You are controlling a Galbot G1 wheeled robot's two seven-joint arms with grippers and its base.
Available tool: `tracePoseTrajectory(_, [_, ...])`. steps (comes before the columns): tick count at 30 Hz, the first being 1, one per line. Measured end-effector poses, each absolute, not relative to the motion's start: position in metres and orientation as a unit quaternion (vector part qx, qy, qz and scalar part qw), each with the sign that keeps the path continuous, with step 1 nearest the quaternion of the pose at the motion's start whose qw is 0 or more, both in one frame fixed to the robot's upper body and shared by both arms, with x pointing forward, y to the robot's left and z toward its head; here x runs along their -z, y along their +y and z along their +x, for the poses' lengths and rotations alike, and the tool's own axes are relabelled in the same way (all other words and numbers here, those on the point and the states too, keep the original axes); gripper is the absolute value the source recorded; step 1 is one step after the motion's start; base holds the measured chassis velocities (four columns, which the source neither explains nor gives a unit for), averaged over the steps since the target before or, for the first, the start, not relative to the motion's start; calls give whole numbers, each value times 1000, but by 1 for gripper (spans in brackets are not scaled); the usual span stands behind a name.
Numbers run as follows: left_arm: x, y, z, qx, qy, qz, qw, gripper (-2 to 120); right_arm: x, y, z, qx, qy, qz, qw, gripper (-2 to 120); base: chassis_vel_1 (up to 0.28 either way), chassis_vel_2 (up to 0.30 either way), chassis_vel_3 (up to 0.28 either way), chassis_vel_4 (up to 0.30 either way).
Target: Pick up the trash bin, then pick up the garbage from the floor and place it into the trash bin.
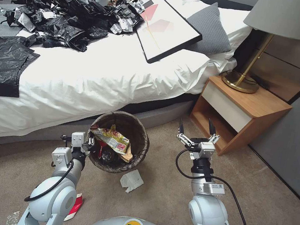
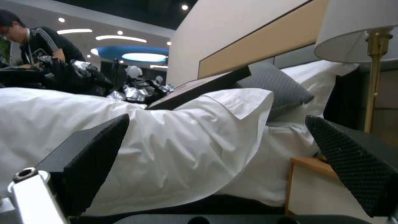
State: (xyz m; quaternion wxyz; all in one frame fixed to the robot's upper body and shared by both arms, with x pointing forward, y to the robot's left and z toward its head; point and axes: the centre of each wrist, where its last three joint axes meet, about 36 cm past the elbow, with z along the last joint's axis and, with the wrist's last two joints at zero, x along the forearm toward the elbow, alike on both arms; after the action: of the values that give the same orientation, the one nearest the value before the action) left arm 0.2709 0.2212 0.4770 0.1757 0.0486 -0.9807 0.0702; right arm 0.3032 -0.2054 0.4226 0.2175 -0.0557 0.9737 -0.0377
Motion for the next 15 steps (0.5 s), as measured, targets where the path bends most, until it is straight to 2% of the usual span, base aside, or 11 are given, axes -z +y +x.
tracePoseTrajectory(15, [-478, 221, 270, -73, -981, 47, 174, 4, -422, -203, 309, 36, 973, -63, 220, 100, 8, 7, 7, 5])
